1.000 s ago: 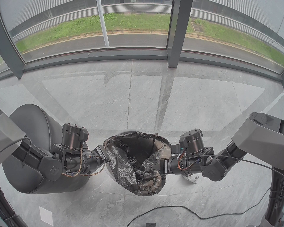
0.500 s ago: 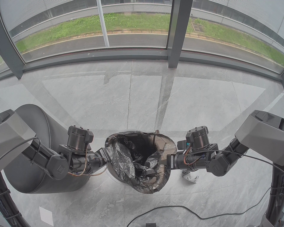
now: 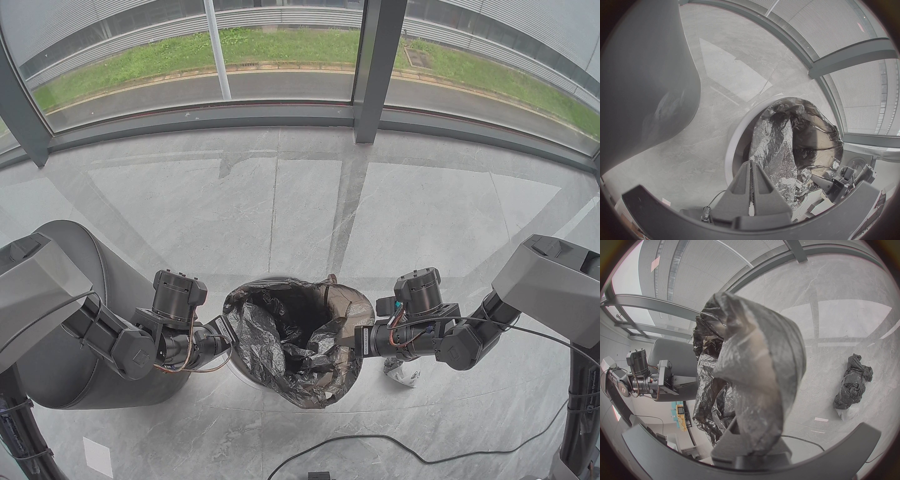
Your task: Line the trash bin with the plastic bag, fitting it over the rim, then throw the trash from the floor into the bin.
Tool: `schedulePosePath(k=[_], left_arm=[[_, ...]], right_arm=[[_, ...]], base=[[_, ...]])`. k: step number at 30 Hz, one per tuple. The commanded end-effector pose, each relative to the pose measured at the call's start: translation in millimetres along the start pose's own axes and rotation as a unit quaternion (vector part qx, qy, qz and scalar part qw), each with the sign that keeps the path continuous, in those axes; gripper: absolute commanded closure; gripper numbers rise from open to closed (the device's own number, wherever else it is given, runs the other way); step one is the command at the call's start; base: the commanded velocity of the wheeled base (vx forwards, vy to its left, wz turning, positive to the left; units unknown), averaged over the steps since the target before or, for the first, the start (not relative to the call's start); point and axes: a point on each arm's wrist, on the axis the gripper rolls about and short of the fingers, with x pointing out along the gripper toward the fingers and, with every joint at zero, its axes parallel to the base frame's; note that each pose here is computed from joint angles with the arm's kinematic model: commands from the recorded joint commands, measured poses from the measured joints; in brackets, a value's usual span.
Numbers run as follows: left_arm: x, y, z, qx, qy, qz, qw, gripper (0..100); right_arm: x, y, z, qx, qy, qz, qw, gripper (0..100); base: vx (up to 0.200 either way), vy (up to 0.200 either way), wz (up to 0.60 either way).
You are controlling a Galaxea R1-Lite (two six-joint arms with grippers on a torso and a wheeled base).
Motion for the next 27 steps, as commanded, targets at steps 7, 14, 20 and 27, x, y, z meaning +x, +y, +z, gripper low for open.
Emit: schedulePosePath(k=[7, 14, 20, 27], left_arm=[[1.3, 3.2, 2.9, 0.0, -0.027, 0.026, 0.9993, 100], [3.9, 4.7, 3.8, 0.0, -0.027, 0.028, 0.9993, 100], [7.0, 3.7, 5.8, -0.001, -0.029, 0.029, 0.9991, 100], [-10.4, -0.2, 10.6, -0.003, -0.034, 0.028, 0.999, 100]], right_arm=[[7.0, -5.9, 0.5, 0.0, 0.0, -0.005, 1.0, 100], [9.5, -9.6, -0.7, 0.001, 0.002, -0.01, 0.9999, 100], [5.6, -18.4, 5.8, 0.001, -0.01, -0.02, 0.9997, 100], [2.4, -17.8, 6.4, 0.0, -0.013, -0.025, 0.9996, 100]], base=[[0.0, 0.0, 0.0], [0.0, 0.0, 0.0], [0.0, 0.0, 0.0], [0.0, 0.0, 0.0]])
